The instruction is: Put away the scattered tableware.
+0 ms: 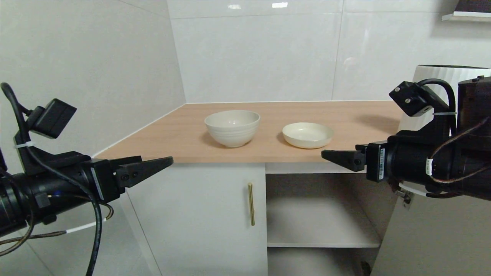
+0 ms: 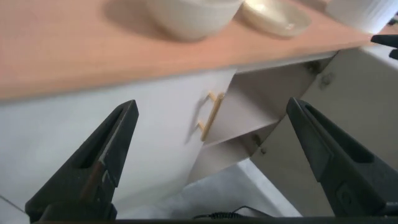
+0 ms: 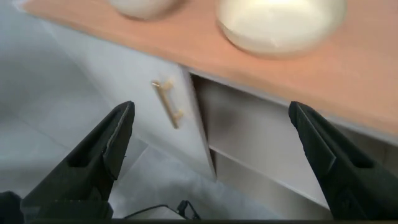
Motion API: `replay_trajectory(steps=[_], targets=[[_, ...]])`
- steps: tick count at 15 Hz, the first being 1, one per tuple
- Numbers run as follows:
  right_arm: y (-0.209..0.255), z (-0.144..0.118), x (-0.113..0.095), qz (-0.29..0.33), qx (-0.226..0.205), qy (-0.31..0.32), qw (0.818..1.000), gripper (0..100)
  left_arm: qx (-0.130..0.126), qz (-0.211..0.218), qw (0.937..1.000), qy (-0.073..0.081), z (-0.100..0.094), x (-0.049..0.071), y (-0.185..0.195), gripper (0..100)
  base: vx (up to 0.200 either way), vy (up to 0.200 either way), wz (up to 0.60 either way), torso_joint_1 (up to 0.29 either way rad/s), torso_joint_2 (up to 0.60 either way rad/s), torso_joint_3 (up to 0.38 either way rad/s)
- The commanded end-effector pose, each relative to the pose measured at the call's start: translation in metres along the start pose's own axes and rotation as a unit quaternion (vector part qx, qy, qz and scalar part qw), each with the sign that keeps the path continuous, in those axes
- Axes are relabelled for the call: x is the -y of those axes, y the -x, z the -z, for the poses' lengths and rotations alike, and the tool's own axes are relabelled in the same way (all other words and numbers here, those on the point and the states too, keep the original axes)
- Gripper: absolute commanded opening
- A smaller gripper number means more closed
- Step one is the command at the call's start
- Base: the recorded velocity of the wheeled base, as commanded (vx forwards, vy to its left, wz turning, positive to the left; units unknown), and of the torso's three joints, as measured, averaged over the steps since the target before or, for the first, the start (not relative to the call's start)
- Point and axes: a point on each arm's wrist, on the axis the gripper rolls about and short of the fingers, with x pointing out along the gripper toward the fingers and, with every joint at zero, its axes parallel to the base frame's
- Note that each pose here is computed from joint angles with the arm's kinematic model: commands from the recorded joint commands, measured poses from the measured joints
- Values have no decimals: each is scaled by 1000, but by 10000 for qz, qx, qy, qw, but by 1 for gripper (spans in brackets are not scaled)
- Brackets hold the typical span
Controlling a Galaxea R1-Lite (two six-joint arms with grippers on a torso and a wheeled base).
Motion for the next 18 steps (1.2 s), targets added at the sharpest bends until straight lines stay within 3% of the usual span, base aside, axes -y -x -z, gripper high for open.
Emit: replay_trajectory(steps=[1, 7, 10, 11, 12, 13, 15, 16, 18], targets=[[-6, 3, 1, 36, -94, -2, 9999, 100, -142, -31, 9999, 54, 3, -4, -9, 100, 0, 0, 0, 154, -505, -286], [-20, 7, 6, 113, -102, -32, 9999, 100, -275, -62, 9995, 103, 3, -9, -23, 100, 0, 0, 0, 181, -459, -283], [-41, 11, 23, 350, -24, -82, 9994, 100, -335, -32, 9994, 104, -2, -9, -37, 100, 0, 0, 0, 71, -160, -95], [-53, 11, 26, 406, 42, -95, 9991, 100, -335, 14, 9992, 220, -6, -6, -46, 100, 0, 0, 0, 0, 0, 0], [-65, 5, 32, 561, 104, -136, 9983, 100, -353, 49, 9981, 512, -12, -2, -58, 100, 0, 0, 0, 0, 0, 0], [-72, 0, 38, 686, 84, -191, 9974, 100, -405, 50, 9968, 684, -16, -3, -70, 100, 0, 0, 0, 0, 0, 0], [-76, -4, 39, 801, -185, -280, 9962, 100, -498, -99, 9960, 736, -21, -7, -85, 100, 0, 0, 0, 0, 0, 0], [-80, -5, 39, 866, -424, -453, 9943, 100, -676, -328, 9934, 862, -20, -10, -92, 100, 0, 0, 0, 0, 0, 0], [-89, -4, 41, 1079, -487, -613, 9911, 100, -1065, -538, 9875, 1026, -15, -12, -94, 100, 0, 0, 0, 0, 0, 0]])
